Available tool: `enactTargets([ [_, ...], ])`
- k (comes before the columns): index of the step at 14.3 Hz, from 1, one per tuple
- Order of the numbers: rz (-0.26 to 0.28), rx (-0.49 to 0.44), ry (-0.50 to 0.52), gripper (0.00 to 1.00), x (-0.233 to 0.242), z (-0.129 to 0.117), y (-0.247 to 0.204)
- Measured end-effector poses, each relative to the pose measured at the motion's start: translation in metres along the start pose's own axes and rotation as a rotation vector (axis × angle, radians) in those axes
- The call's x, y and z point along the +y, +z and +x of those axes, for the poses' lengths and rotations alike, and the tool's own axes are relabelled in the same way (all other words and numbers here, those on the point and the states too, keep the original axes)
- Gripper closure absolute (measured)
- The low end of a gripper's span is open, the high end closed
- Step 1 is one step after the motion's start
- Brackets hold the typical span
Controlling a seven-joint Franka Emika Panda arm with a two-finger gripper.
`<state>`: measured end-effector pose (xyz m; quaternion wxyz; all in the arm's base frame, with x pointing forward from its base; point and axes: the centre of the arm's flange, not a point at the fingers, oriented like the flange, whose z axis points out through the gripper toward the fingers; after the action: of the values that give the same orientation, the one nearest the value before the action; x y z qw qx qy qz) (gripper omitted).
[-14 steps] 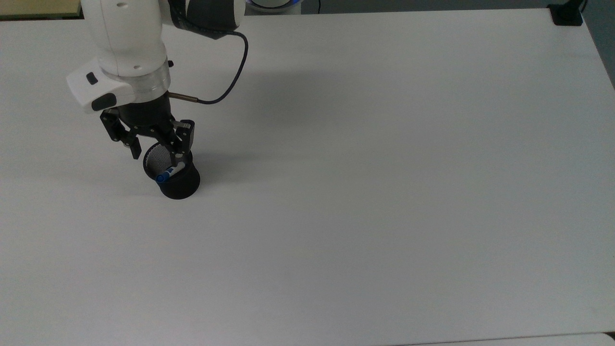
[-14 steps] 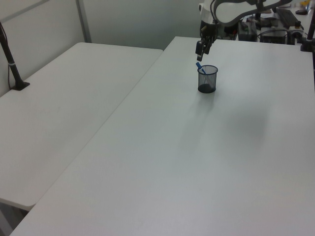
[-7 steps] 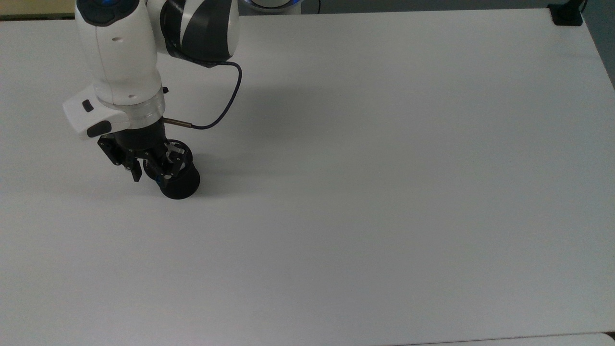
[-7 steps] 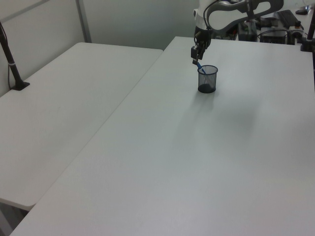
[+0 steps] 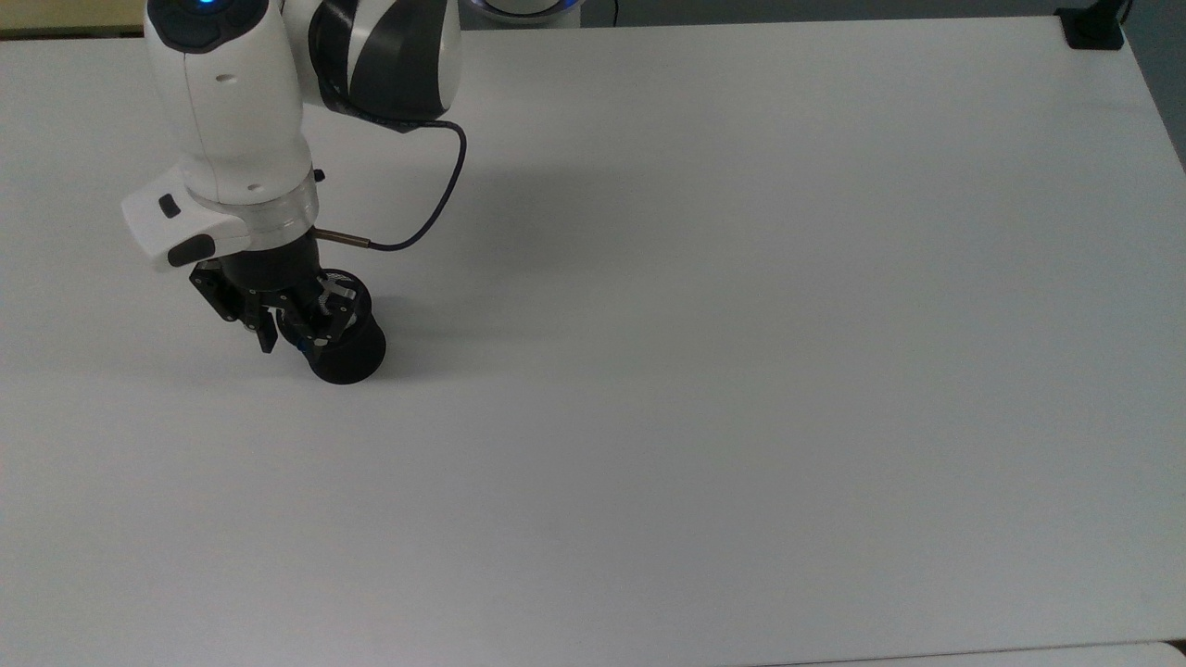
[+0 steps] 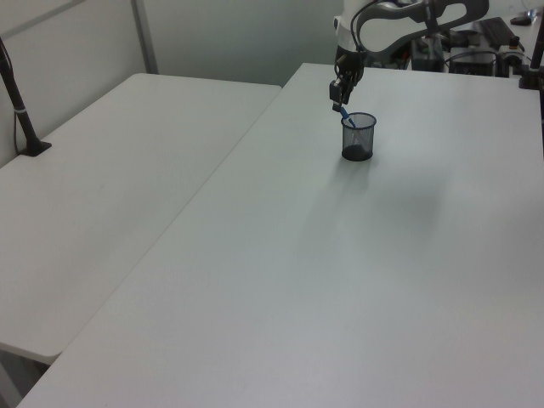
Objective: Remove the marker
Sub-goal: 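Close the gripper on the blue marker's cap inside the cup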
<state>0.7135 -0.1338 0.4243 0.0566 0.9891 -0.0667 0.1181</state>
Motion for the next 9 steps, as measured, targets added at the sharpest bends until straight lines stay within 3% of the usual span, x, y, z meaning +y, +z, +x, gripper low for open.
enactTargets([
  [9,0.007,-0.004,-0.017,0.44,-0.012,0.0,0.003],
])
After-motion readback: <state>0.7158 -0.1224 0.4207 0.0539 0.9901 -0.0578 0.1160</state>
